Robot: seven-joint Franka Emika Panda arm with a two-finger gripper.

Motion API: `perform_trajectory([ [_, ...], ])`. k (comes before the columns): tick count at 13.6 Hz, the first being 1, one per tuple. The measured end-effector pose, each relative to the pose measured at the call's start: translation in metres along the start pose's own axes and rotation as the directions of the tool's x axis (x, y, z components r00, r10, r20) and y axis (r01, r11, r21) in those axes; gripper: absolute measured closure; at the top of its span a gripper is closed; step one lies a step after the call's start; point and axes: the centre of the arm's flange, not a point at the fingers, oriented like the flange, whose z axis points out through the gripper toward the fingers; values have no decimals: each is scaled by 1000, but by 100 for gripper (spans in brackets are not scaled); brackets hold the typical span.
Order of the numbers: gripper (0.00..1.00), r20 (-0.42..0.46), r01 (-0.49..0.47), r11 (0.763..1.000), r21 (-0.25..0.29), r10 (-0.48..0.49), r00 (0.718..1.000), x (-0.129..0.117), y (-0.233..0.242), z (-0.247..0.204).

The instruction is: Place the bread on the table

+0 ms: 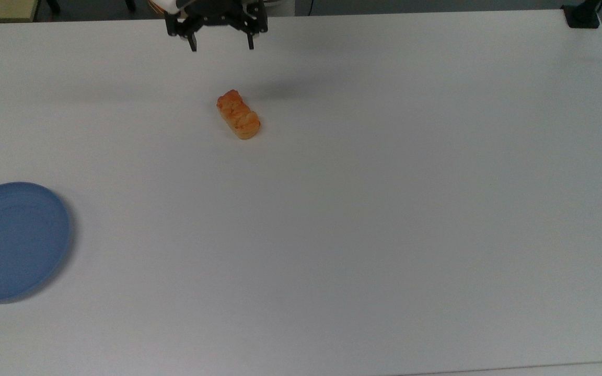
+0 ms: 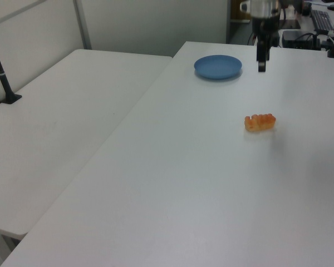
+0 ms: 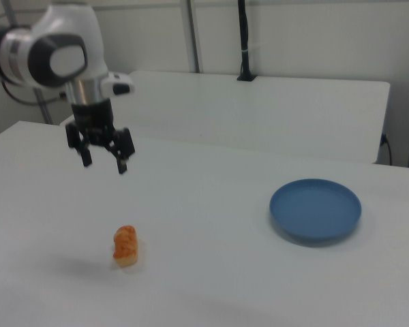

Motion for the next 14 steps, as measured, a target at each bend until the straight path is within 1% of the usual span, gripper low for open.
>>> perform_trajectory([
  [2,0,-15,-25,1000,18,25,1000,-7,2,-46],
  [4,0,-29,-45,999,30,46,999,-10,3,-65],
  [8,0,-72,-40,999,30,42,997,-18,-1,-85],
  [12,0,-193,-50,998,24,54,980,-5,7,-94],
  [14,0,-208,-51,998,23,55,977,0,8,-91],
])
